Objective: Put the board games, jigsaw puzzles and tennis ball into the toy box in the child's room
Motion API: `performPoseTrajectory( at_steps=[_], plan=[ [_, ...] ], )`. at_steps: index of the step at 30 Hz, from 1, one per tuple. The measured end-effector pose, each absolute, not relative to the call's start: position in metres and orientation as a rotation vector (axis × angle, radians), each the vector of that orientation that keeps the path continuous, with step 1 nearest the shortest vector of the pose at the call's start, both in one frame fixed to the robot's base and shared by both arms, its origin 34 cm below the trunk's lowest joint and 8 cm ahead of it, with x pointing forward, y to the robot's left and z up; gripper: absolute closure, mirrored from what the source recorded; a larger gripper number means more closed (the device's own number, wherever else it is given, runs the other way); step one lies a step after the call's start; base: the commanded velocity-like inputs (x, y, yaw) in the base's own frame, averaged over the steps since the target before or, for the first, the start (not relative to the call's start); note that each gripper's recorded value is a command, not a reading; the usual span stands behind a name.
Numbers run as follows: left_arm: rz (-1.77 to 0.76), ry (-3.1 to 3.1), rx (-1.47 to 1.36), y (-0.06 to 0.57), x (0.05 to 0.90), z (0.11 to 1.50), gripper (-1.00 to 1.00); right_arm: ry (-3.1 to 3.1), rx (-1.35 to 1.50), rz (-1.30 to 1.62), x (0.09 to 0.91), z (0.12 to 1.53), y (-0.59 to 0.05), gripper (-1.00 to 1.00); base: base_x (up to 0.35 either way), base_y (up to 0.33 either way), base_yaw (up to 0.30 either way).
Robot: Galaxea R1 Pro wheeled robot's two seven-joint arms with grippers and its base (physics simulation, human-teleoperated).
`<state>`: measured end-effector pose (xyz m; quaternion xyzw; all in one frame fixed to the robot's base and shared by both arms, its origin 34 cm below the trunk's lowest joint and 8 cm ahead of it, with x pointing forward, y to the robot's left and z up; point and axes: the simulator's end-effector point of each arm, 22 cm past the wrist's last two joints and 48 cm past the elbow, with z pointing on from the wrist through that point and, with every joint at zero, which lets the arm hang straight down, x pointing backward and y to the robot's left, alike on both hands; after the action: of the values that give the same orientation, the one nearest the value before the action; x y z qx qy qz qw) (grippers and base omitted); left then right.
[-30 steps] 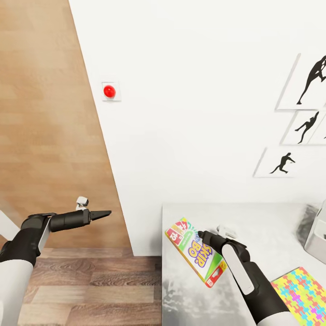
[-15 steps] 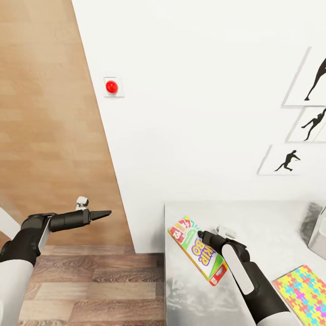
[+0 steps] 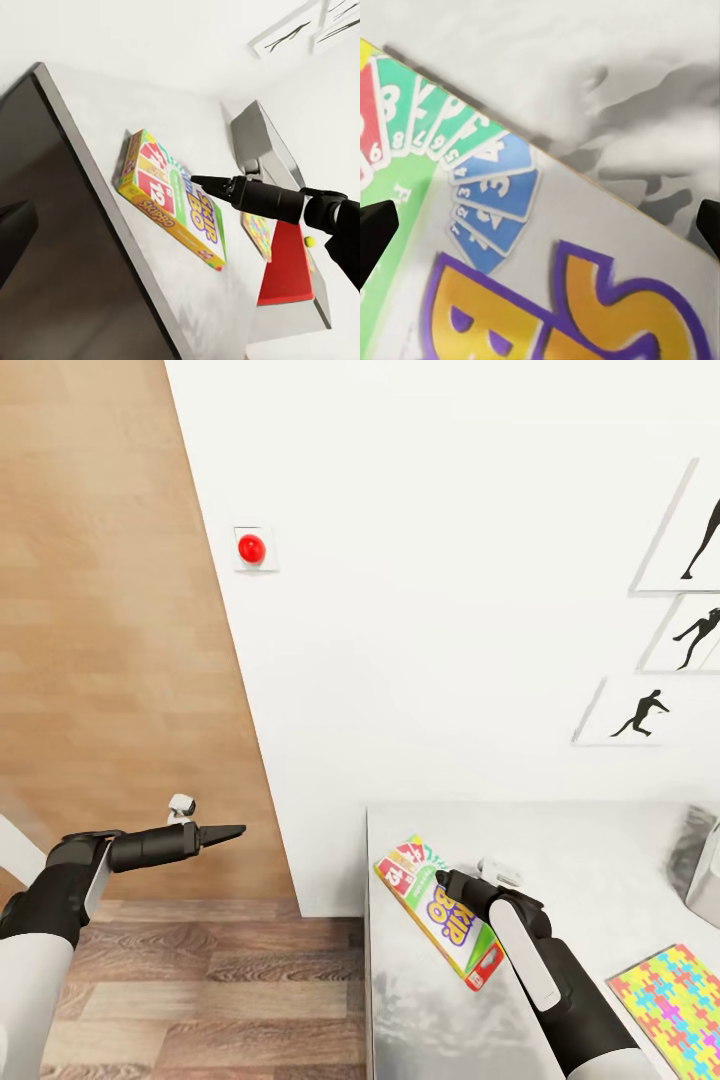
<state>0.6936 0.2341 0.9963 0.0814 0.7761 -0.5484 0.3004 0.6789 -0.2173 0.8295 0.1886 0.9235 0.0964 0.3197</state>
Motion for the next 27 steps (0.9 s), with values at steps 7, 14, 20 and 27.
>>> performPoseTrajectory(
  at_steps=[7, 14, 20, 27],
  plan=[
    [-1.455, 2.060, 0.216, 0.234, 0.694, 0.996, -1.00, 2.431, 0.490, 0.255, 0.678, 0.829, -0.216, -1.00, 0.000, 0.058, 0.000],
    [-1.454, 2.060, 0.216, 0.234, 0.694, 0.996, -1.00, 2.440, 0.485, 0.265, 0.677, 0.828, -0.213, -1.00, 0.000, 0.025, 0.000],
    [-1.455, 2.060, 0.216, 0.234, 0.694, 0.996, -1.00, 2.458, 0.442, 0.352, 0.675, 0.826, -0.198, -1.00, 0.000, 0.003, 0.000],
    [-1.454, 2.061, 0.215, 0.234, 0.694, 0.996, -1.00, 2.485, 0.410, 0.426, 0.672, 0.820, -0.190, -1.00, 0.000, 0.000, 0.000]
  ],
)
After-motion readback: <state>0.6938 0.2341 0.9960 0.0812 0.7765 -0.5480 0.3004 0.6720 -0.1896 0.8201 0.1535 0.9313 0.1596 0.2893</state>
